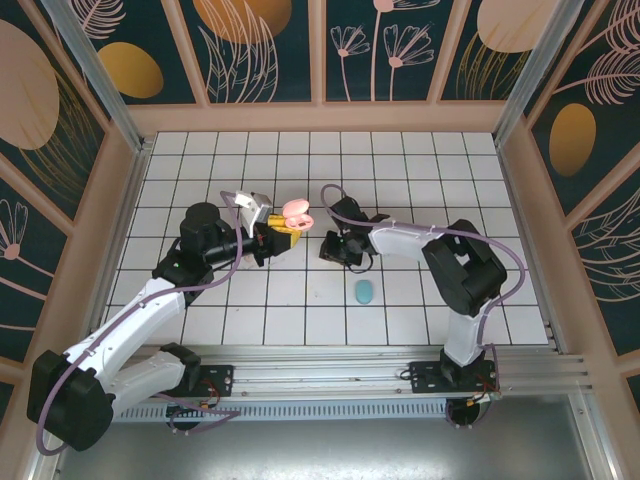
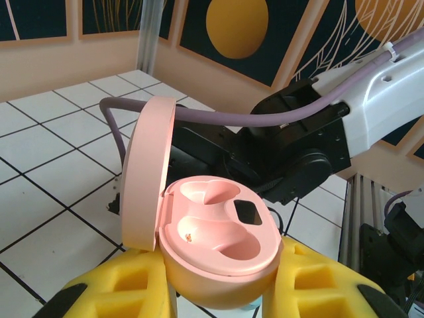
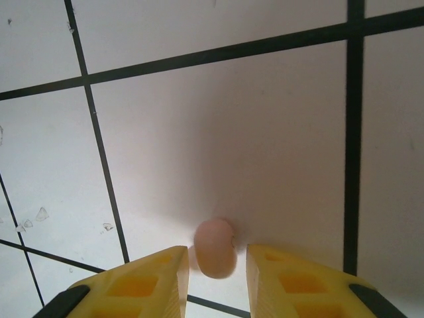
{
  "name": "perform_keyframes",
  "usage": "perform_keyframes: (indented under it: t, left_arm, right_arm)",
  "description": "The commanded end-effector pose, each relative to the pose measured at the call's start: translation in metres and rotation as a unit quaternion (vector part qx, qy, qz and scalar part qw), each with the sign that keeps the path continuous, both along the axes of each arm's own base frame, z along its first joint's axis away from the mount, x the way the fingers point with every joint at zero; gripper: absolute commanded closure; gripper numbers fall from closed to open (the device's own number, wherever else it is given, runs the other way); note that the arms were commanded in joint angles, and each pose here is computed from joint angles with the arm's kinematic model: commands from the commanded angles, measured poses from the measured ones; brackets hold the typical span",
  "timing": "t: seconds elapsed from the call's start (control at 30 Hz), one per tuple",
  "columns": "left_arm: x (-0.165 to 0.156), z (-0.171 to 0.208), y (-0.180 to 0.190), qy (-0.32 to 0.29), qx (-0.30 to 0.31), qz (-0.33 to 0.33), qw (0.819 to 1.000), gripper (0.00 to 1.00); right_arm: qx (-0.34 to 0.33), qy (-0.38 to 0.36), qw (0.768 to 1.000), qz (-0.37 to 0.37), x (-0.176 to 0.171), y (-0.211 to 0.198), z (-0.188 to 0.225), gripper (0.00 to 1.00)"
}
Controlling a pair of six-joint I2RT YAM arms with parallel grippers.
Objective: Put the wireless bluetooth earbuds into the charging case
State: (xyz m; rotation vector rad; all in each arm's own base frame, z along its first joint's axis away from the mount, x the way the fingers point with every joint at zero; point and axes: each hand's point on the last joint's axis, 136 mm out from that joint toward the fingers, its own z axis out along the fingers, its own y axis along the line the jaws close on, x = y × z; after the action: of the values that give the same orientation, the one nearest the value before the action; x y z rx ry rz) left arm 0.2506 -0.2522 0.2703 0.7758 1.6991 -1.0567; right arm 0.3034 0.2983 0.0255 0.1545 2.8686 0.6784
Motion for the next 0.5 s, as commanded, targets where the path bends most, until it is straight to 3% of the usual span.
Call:
perform_keyframes:
  t: [0.0, 0.17, 0.47]
  left_arm:
    - [-0.004, 0.002, 0.001, -0.014, 0.003, -0.002, 1.0, 1.0]
    - [-0.004, 0.001, 0.002, -0.014, 0.005, -0.001, 1.0, 1.0]
    - [-0.002, -0.002, 0.003, -0.013, 0.009, 0.003, 1.0, 1.0]
  right_arm:
    - [-0.022, 0.0, 1.0, 0.013, 0.0, 0.001, -0.005, 0.71]
    - [-0.03, 0.001, 0.999, 0.023, 0.001, 0.004, -0.009, 0.71]
    - [-0.067, -0.031, 0.996, 0.04, 0.007, -0.005, 0.005, 0.85]
